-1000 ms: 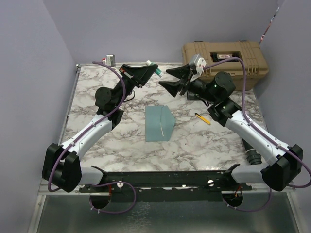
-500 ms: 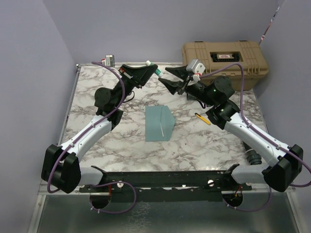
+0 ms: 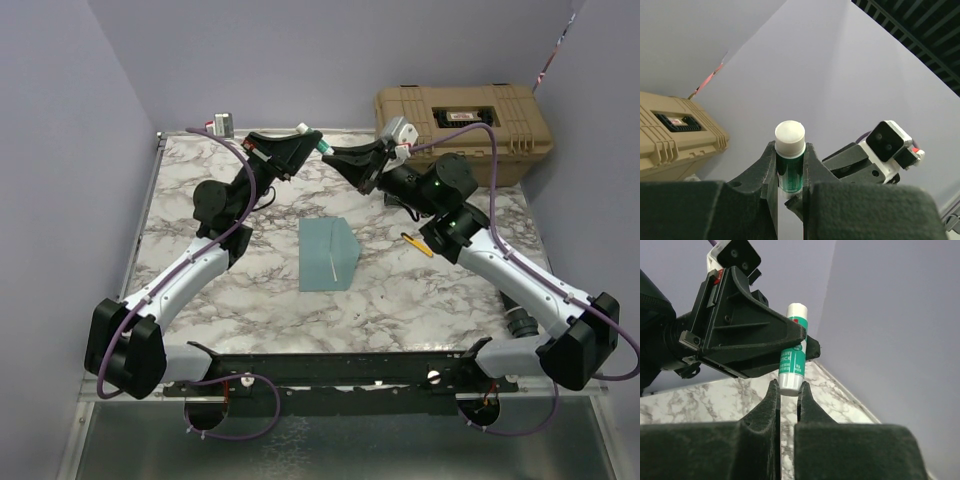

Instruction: Place the letter into the envelope and seal it

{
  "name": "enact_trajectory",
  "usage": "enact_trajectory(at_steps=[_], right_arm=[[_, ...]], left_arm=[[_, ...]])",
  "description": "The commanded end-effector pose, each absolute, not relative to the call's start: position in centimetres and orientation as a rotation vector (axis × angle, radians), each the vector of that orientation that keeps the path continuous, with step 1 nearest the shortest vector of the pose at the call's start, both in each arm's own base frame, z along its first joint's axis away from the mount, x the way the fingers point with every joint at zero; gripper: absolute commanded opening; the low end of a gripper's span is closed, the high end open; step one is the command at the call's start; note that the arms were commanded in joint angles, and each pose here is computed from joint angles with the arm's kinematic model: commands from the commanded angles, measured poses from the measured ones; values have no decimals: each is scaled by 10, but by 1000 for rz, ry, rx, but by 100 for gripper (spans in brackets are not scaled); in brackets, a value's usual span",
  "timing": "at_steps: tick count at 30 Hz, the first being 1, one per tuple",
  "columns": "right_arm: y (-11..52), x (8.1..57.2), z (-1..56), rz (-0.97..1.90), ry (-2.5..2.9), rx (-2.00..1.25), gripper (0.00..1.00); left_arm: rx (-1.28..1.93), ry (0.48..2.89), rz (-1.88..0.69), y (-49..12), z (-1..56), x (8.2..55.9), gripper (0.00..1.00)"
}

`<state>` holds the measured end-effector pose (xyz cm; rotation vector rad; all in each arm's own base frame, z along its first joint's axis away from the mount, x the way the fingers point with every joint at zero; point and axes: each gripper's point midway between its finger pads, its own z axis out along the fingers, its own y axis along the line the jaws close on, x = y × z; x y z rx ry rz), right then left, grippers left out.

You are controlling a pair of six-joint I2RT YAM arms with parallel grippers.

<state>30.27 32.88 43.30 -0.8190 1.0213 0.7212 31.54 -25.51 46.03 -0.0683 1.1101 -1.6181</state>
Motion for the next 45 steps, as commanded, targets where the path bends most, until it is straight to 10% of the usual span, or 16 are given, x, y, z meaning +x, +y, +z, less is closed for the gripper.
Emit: enact_trajectory(at_steps=[1,21,23,29,45], right_arm=[[333,292,463,944,1089,-668,1],[299,270,509,2282,1040,160,1],[298,268,511,2190,1021,99,3],[307,273,497,1467,1082,-339,64],[316,283,448,657,908,-1038,66]], left_arm=[[16,1091,-1585,-255,463,300,0],[174,998,-1542,-254,476,275,0],[159,1005,-1547,-254,475,277,0],[89,1046,-1556,-252,470,286,0],[12,1080,-1573,-250,470,294,0]])
